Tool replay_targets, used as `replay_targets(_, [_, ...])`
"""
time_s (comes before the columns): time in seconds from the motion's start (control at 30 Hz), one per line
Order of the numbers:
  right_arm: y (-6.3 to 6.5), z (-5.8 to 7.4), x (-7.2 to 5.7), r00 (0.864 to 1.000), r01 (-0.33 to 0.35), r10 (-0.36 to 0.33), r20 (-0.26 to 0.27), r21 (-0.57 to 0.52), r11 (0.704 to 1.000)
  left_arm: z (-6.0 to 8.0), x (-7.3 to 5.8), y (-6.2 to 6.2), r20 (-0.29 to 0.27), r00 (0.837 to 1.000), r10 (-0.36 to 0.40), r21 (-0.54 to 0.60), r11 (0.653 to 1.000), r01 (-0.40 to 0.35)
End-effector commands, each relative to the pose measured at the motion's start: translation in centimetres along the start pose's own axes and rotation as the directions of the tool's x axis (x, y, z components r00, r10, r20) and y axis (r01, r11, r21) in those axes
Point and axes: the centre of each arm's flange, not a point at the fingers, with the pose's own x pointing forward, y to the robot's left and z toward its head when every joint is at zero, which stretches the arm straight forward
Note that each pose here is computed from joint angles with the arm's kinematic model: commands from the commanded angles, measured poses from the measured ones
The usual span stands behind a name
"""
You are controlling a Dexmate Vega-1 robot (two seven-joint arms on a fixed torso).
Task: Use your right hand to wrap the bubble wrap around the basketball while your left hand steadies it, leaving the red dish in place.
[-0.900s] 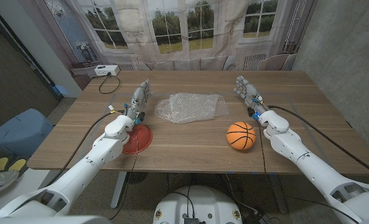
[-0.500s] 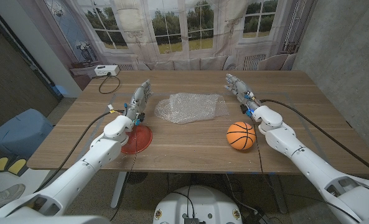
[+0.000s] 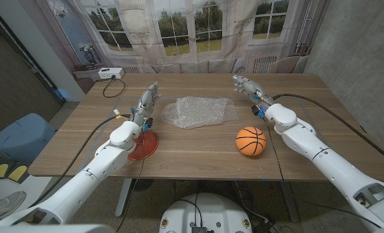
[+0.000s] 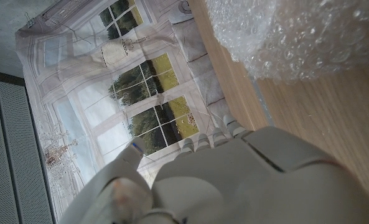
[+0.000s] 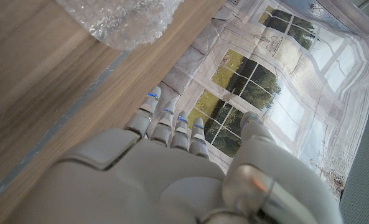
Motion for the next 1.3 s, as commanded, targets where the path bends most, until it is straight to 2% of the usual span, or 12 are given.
replay_targets(0.03, [-0.7, 1.1, -1.0, 0.994, 0.01, -0.029, -0.102, -0.182, 0.983, 0.7, -1.2, -0.7, 0.019, 1.0, 0.001, 0.013, 1.0, -0.001])
replay_targets(0.23, [-0.6, 1.5, -1.1, 0.987, -0.023, -0.018, -0.161, -0.252, 0.967, 0.9, -1.8, -0.7, 0.02, 1.0, 0.003, 0.016, 1.0, -0.003])
replay_targets(0.37, [-0.3, 1.7, -0.9, 0.976, -0.072, 0.008, -0.219, -0.287, 0.955, 0.9, -2.1, -0.6, 0.023, 1.0, 0.002, 0.017, 1.0, -0.002])
replay_targets(0.53, [0.0, 1.6, -0.7, 0.963, -0.123, 0.043, -0.265, -0.295, 0.948, 1.0, -2.3, -0.6, 0.02, 1.0, 0.001, 0.018, 1.0, -0.002])
replay_targets(0.77, [0.6, 1.5, -0.5, 0.953, -0.156, 0.066, -0.296, -0.289, 0.945, 0.8, -2.4, -0.5, 0.017, 1.0, 0.002, 0.016, 1.0, -0.002])
replay_targets(1.0, [1.7, 1.3, 0.2, 0.933, -0.209, 0.103, -0.344, -0.286, 0.935, 0.6, -2.5, -0.3, 0.017, 1.0, 0.005, 0.012, 1.0, -0.005])
replay_targets(1.17, [2.4, 1.2, 0.8, 0.925, -0.238, 0.132, -0.357, -0.274, 0.932, 0.4, -2.6, 0.1, 0.014, 1.0, 0.01, 0.008, 1.0, -0.01])
replay_targets(1.3, [3.1, 1.4, 1.5, 0.924, -0.257, 0.149, -0.352, -0.282, 0.924, 0.3, -2.7, 0.6, 0.014, 1.0, 0.017, 0.006, 1.0, -0.017])
